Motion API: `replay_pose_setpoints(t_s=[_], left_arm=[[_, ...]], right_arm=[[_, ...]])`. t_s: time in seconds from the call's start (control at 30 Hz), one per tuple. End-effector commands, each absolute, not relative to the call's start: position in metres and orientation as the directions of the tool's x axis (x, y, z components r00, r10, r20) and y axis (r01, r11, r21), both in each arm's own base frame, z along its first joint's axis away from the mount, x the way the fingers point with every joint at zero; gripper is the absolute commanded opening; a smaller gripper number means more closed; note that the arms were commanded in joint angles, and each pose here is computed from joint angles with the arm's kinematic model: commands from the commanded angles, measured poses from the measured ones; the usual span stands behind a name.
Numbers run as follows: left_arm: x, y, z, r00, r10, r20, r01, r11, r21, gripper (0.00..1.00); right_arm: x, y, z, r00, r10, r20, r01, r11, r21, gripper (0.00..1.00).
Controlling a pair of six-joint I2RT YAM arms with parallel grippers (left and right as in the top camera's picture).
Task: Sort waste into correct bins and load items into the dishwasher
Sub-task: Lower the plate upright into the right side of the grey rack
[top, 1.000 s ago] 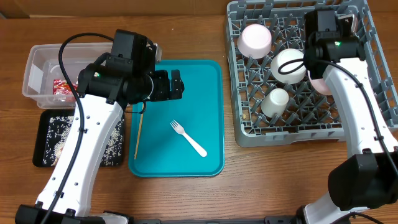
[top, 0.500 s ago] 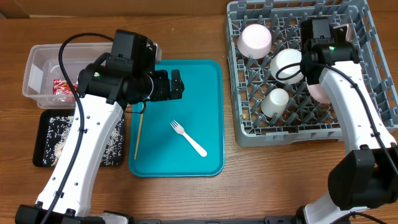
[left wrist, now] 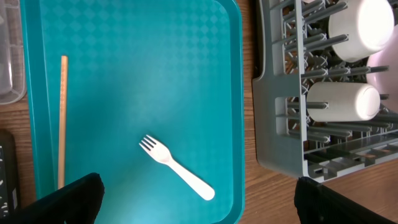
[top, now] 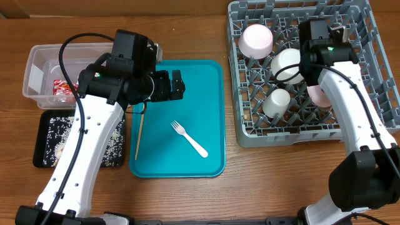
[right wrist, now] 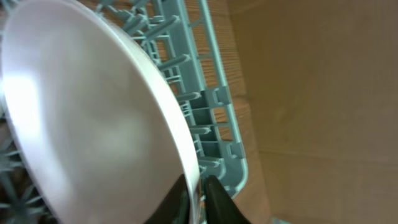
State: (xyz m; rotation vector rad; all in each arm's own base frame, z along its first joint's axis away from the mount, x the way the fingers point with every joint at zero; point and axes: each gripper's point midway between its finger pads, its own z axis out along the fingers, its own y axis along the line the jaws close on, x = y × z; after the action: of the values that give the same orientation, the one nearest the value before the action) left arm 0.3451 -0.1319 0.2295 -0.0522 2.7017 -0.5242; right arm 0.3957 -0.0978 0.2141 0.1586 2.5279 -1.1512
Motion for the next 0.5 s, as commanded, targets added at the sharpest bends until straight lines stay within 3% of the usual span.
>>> replay_pose_setpoints(t_s=[0.0, 0.33, 0.47], left_arm=[[0.3445, -0.1344, 0.2429, -0.911, -0.092, -0.402, 0.07, 0.927, -0.369, 1.0], [0.3445, -0.1344, 0.2429, -0.911, -0.092, -0.402, 0.07, 0.927, -0.369, 1.0], [0.3445, -0.1343, 0.2429, -0.911, -0.092, -0.402, 0.069, 0.927, -0.369, 1.0]], right_arm=[[0.3956, -0.0917, 0.208, -0.931, -0.042, -0.362, 0.237, 0.685, -0.689, 0.18], [0.3964, -0.0869, 0.2032, -0.933, -0.04, -0.359, 0.224, 0.714, -0.664, 0.34], [0.4002, -0.0865, 0.2112, -0.919, -0.037, -0.392, 0.249, 0.716, -0.652, 0.36]])
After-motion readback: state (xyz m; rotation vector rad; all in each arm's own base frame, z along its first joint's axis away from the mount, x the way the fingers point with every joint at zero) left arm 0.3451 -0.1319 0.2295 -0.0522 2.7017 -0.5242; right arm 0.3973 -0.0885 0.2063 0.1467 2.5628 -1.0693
